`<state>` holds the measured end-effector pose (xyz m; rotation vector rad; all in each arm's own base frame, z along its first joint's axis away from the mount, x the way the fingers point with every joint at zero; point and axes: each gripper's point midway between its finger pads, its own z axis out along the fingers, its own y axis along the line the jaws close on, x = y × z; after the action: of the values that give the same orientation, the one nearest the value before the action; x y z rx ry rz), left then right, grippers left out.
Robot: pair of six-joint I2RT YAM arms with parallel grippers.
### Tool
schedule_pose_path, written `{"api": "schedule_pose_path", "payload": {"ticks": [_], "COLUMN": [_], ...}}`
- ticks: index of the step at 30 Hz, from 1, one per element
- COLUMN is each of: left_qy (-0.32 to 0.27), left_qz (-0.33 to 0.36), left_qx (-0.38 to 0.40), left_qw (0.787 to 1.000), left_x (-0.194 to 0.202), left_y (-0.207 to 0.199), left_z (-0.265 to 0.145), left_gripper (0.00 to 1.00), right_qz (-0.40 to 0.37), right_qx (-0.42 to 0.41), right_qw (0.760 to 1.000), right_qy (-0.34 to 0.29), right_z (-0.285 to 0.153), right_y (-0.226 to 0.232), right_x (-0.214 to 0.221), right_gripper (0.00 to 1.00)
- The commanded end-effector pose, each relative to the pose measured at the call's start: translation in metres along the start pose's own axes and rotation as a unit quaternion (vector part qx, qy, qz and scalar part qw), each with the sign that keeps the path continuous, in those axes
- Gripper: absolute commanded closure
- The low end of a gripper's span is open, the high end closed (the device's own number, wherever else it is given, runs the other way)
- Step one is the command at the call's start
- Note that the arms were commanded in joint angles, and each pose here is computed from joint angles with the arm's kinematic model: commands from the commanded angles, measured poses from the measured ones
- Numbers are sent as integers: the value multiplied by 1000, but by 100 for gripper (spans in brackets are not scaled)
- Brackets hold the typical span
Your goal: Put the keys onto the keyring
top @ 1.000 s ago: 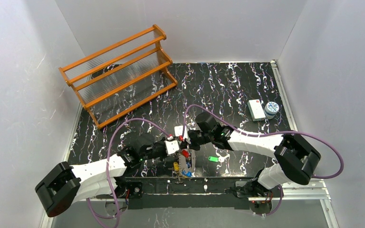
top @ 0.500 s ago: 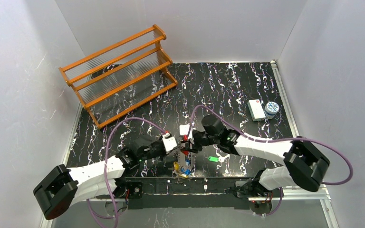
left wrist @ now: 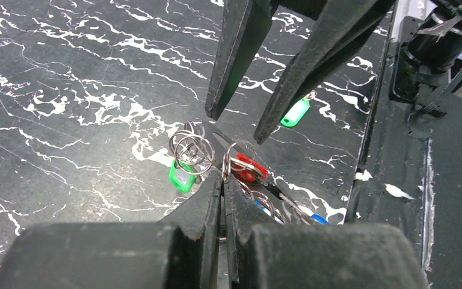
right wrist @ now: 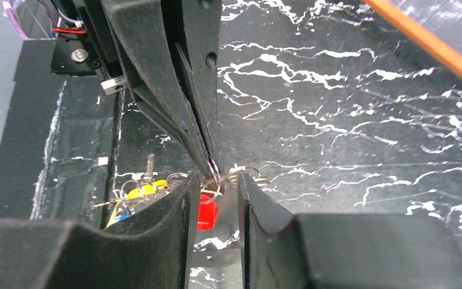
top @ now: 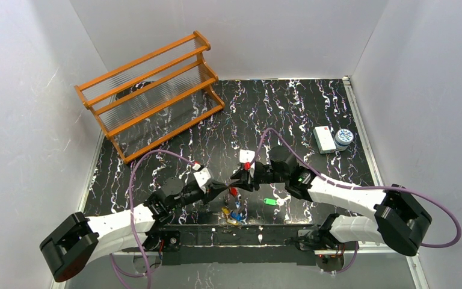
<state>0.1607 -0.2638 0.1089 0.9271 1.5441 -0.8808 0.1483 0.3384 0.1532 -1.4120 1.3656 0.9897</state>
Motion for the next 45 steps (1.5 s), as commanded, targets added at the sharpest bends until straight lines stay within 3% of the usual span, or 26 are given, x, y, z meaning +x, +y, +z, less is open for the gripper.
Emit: {"api": "schedule_pose_path", "payload": {"ticks": [1, 5, 10, 16, 18, 26, 32, 37, 45], "left_qy": [-69, -83, -91, -87, -84, -79, -82, -85, -101], "left_qz": [-4, 8, 24, 25, 24, 23, 22, 27, 55], "left_qx": [18, 23, 31, 32, 33, 33, 33, 35, 49], "left_qw": [997, 996, 995, 995, 996, 996, 996, 995, 992], "left_x": [-29, -30, -32, -31, -30, -29, -31, -32, -38], "left_y": [-9, -11, -13, -13, -13, -12, -13, -13, -19], "left_z": [-1, -4, -5, -4, -4, -1, -2, -2, -7], "left_gripper": [100, 100, 100, 100, 100, 100, 100, 100, 100], "right_qz": [39, 65, 75, 92, 107, 197, 215, 216, 221], "right_qx": [-5, -10, -27, -39, -41, -59, -47, -52, -36], "right_qw": [999, 997, 996, 993, 991, 977, 975, 974, 975], "right_qy": [-30, -39, -51, -67, -72, -55, -39, -30, 2], "right_z": [-5, -12, -15, -16, -16, -3, -2, -2, 0], "right_y": [1, -1, 1, 5, 6, 9, 6, 8, 4], "right_x": [-11, -8, -10, -19, -21, -11, -3, 0, 19], "right_gripper": [65, 72, 73, 55, 54, 74, 77, 99, 99]}}
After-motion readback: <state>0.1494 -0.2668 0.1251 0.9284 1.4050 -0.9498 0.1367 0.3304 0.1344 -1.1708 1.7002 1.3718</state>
